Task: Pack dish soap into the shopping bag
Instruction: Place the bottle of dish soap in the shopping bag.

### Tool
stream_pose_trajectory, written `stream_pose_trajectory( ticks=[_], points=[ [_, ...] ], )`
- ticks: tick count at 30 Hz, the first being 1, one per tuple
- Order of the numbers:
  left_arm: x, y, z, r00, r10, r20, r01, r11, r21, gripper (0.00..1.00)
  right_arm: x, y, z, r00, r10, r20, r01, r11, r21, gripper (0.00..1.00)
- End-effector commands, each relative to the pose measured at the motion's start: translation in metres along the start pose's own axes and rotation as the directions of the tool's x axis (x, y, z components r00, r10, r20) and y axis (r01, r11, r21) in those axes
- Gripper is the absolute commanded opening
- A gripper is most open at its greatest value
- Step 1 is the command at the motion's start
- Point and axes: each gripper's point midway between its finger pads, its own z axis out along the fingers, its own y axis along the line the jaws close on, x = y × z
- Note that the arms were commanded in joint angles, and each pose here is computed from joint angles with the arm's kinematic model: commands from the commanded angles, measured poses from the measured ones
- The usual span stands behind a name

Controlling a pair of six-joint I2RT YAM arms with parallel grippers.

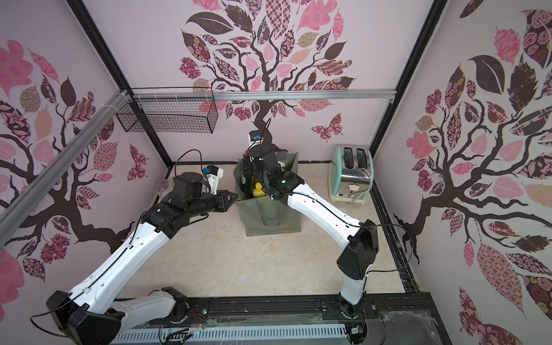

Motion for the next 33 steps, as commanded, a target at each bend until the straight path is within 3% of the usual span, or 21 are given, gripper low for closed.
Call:
stream_pose_trajectory(
  ticks=[1, 8, 15, 19, 26, 33],
  points=[
    [-0.045, -0.032, -0.023, 0.986, 0.055, 0.158, -0.071, 0.993, 0.095, 0.0, -0.028, -0.007, -0.006, 0.995, 0.058, 0.083, -0.061, 0.998, 0.035, 0.0],
    [-0.042, -0.031, -0.02, 0.986, 0.047, 0.157, -0.064, 0.993, 0.104, 0.0, -0.073, -0.002, -0.022, 0.979, 0.151, 0.139, -0.155, 0.988, 0.013, 0.0],
    [-0.043, -0.033, -0.021, 0.986, 0.049, 0.159, -0.067, 0.992, 0.111, 0.0, -0.083, 0.018, -0.019, 0.972, 0.185, 0.145, -0.181, 0.983, -0.043, 0.0],
    [-0.045, -0.035, -0.026, 0.984, 0.065, 0.165, -0.083, 0.991, 0.107, 0.0, -0.064, 0.025, -0.014, 0.979, 0.163, 0.123, -0.159, 0.986, -0.045, 0.0],
    [-0.047, -0.038, -0.032, 0.982, 0.076, 0.174, -0.096, 0.989, 0.111, 0.0, 0.005, 0.009, -0.001, 0.995, 0.099, 0.033, -0.101, 0.994, 0.039, 0.0],
    [-0.049, -0.039, -0.037, 0.979, 0.076, 0.189, -0.098, 0.989, 0.11, 0.0, 0.033, -0.001, -0.001, 1.0, 0.007, -0.011, -0.006, 0.996, 0.091, 0.0]
  ],
)
